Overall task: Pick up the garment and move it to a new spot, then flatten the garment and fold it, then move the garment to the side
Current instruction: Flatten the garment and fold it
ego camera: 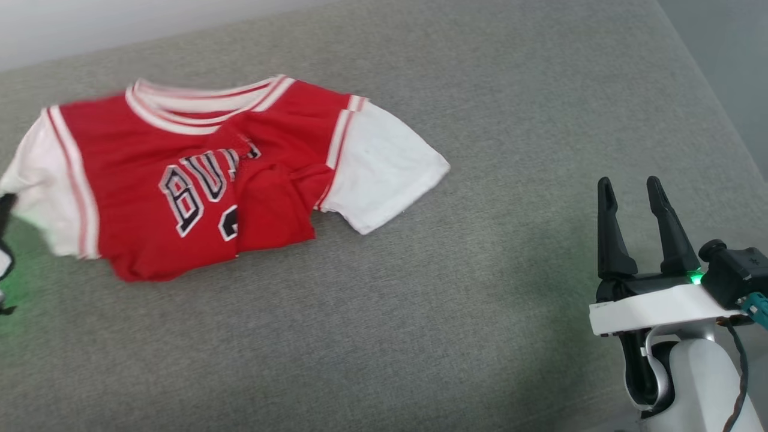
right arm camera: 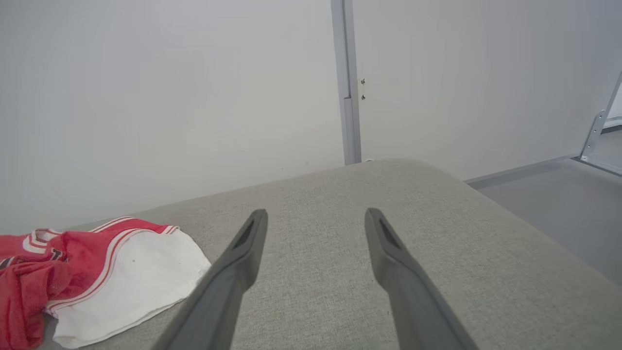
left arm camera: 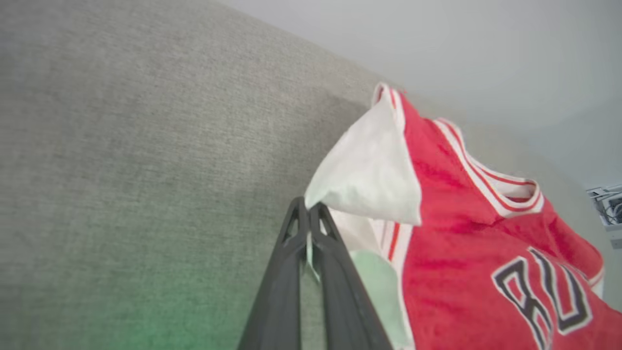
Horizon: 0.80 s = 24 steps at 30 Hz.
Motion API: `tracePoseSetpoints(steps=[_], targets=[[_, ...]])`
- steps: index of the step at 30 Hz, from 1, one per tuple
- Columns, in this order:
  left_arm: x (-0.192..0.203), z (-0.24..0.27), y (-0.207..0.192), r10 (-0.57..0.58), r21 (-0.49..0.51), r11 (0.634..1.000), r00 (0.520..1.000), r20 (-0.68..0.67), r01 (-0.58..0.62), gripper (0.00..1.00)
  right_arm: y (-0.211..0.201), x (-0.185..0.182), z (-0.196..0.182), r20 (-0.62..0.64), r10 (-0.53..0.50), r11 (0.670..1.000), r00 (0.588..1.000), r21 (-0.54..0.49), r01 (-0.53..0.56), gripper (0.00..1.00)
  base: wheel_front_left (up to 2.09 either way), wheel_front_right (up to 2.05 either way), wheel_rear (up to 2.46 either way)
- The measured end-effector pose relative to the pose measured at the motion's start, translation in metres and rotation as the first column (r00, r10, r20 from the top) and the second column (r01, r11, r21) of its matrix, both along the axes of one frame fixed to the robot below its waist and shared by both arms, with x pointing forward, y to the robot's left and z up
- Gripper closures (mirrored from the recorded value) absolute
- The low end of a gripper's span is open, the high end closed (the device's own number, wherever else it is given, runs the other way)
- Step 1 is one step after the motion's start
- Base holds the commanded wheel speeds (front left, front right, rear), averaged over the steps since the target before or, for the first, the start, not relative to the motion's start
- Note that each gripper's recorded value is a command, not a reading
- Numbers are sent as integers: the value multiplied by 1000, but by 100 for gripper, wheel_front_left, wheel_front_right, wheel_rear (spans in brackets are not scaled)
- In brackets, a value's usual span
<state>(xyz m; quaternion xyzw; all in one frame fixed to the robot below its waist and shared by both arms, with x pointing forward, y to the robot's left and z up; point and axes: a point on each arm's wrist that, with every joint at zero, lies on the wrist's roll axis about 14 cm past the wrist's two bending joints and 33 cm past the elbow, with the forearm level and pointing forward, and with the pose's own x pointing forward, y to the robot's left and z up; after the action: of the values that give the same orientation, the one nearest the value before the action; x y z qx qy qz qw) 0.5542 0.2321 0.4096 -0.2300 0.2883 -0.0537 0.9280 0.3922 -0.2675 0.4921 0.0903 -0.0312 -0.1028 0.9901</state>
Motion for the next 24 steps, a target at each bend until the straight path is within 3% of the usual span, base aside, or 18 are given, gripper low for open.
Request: tracePoseSetpoints(steps=[1, 2, 3, 4, 5, 6, 15, 19, 24], targets=[[2, -4, 4, 15, 12, 1000, 1000, -6, -15, 100, -2, -1, 0, -1, -5, 1000, 1000, -4, 5, 0, 0, 0, 0], [4, -7, 9, 28, 36, 999, 1000, -4, -28, 82, -4, -2, 0, -3, -10, 1000, 1000, -7, 10, 0, 0, 0, 0], [7, -9, 15, 50, 54, 997, 999, 4, -50, 58, -5, -3, 0, -4, -15, 1000, 1000, -9, 15, 0, 0, 0, 0], [9, -9, 21, 68, 71, 995, 998, 12, -68, 44, -6, -4, 0, -6, -19, 1000, 1000, -12, 19, 0, 0, 0, 0], [11, -9, 25, 78, 89, 993, 997, 23, -80, 16, -7, -4, 0, -7, -21, 1000, 1000, -15, 21, 0, 0, 0, 0], [14, -7, 26, 81, 102, 991, 996, 40, -85, 2, -8, -5, 0, -7, -23, 1000, 1000, -16, 22, 0, 0, 0, 0], [16, 27, 27, 36, 145, 987, 981, 189, -65, 0, 1, -1, 2, -3, 9, 999, 1000, -41, -9, 0, 0, 0, 0], [4, 47, 15, -66, 184, 983, 962, 264, 17, 0, 20, 11, 2, -5, 69, 995, 998, -69, -69, 0, 0, 0, 0], [-5, 76, 10, -64, 169, 986, 919, 389, -2, 0, 42, 26, -2, -18, 140, 986, 990, -90, -141, 0, 0, 0, 0]])
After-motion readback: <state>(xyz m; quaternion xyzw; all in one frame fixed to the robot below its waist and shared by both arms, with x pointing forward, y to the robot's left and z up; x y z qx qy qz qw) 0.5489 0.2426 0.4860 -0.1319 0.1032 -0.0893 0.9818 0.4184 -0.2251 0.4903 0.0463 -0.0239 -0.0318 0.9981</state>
